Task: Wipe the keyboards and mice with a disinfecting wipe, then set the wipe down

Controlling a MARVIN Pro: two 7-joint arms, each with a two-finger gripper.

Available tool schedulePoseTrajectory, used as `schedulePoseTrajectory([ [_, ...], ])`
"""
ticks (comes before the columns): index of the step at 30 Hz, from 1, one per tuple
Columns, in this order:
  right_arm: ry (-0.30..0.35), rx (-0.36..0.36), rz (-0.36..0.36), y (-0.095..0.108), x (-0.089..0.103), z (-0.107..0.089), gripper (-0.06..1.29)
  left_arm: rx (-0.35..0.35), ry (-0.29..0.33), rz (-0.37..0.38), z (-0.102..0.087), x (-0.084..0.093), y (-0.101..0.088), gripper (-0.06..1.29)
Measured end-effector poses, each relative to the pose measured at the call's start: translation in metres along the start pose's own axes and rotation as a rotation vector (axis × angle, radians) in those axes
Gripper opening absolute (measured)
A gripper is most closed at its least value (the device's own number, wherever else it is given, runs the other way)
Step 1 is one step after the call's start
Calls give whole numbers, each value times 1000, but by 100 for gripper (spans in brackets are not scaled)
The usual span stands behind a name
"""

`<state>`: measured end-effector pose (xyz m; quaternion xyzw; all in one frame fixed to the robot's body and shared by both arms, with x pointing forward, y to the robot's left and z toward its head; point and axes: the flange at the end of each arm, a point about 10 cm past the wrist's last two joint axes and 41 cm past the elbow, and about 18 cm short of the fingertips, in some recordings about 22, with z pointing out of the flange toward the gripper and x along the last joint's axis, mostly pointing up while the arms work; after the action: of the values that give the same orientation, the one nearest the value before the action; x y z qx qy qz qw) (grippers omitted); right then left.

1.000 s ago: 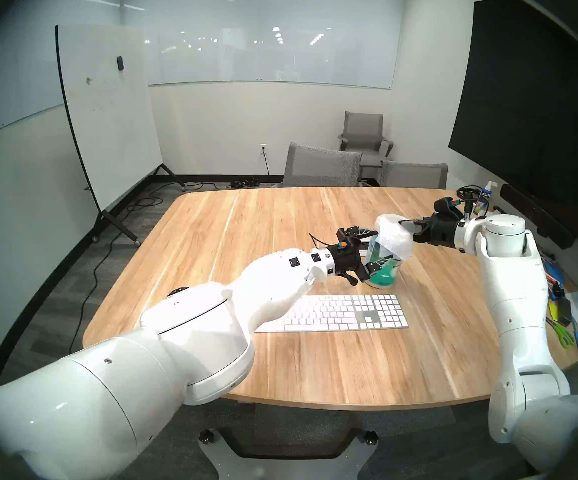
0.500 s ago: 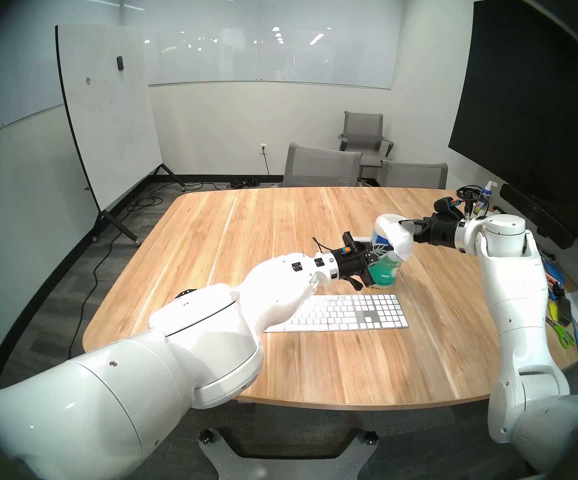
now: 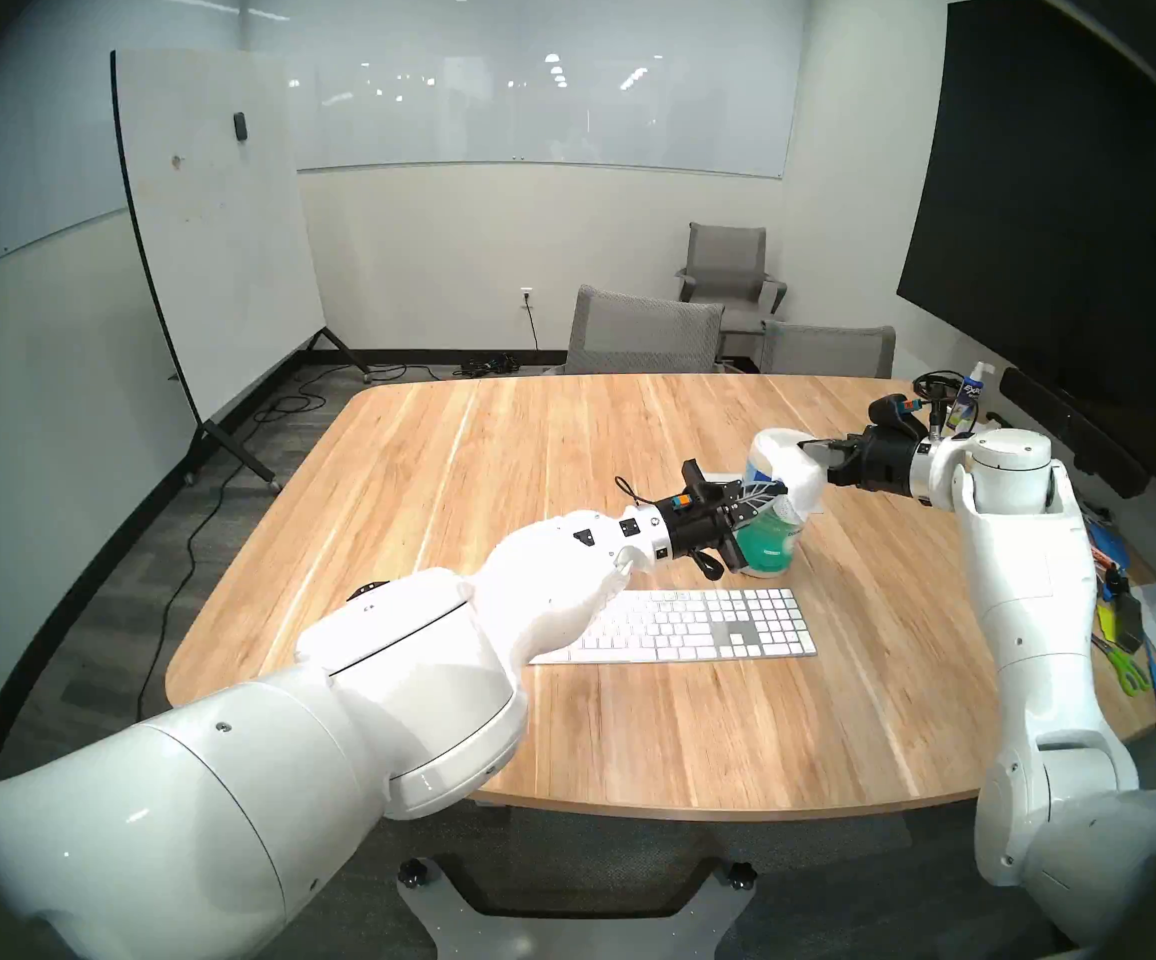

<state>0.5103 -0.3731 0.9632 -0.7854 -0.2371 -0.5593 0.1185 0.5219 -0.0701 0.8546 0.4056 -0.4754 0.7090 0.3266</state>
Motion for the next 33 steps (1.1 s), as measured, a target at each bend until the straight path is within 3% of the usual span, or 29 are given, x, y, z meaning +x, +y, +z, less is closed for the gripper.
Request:
schedulePoseTrajectory([
  [15,1,1,0,0,0,0,-3,-7,101,-18,-19,6,-8,-2],
  [33,3,4,1,-1,0,1,-3,58,178,-32,-44,7,-12,-2],
])
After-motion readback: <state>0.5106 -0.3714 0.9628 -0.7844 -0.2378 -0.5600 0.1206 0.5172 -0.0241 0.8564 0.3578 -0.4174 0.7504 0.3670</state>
